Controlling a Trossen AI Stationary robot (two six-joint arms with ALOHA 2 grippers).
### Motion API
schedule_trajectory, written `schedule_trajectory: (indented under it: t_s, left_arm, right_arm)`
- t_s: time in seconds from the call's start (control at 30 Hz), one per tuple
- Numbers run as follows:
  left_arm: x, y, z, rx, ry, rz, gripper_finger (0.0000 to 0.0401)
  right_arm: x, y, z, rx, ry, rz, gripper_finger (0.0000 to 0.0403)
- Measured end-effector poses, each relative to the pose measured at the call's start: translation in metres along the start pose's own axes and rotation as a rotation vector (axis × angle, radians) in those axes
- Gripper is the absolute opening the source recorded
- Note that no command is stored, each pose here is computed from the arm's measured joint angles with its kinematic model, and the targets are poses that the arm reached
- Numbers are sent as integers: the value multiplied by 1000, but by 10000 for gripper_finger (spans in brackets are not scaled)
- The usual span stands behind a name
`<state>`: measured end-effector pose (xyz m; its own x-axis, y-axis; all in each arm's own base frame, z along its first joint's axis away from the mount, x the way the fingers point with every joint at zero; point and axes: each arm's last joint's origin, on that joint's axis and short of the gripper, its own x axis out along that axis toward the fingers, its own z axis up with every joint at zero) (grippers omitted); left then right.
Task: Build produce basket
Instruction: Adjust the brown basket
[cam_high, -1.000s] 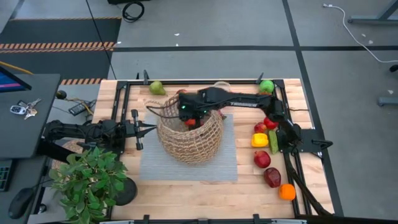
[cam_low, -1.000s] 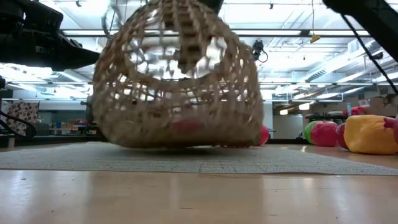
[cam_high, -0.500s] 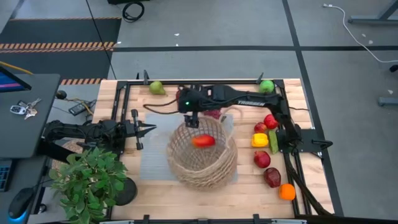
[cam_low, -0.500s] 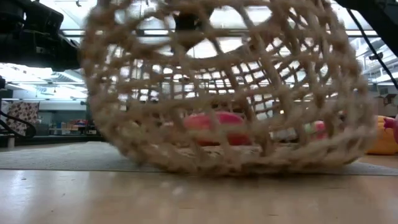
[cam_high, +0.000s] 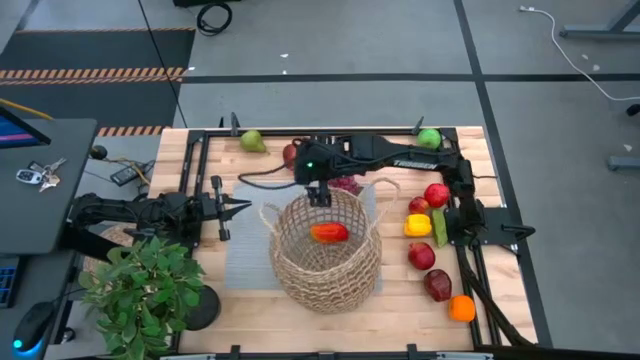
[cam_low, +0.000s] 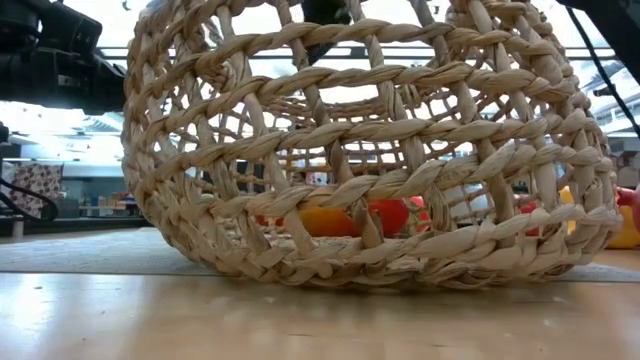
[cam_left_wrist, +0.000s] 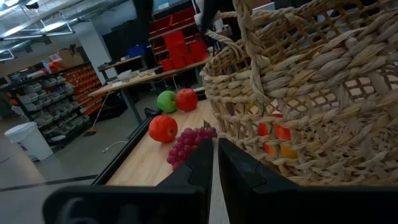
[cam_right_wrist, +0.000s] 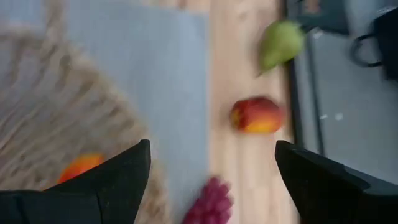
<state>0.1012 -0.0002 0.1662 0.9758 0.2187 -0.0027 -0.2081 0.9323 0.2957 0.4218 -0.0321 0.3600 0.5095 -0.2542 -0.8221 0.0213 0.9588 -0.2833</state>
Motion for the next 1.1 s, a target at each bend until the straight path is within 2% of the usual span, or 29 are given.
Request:
schedule_trajectory:
  t_s: [0.07,0.17,0.43,0.53,0.63,0.93,1.1]
  left_arm:
    - [0,0,0,0,0,0,36]
    - [0,0,0,0,0,0,35]
    - [0,0,0,0,0,0,28]
    - [0,0,0,0,0,-1,31]
    - [0,0,0,0,0,-1,34]
    - [0,0,0,0,0,-1,30]
    - [0,0,0,0,0,-1,28]
  right_arm:
    - [4,-1,-4,2,42,48,348]
    - [12,-6,-10,36,90,53,348]
    - [62,-4,-28,66,150,171,348]
    - [75,-3,-36,56,177,160,343]
    - [81,-5,-41,52,198,142,317]
    - [80,-8,-39,61,177,134,200]
    - [71,-16,-26,82,104,10,168]
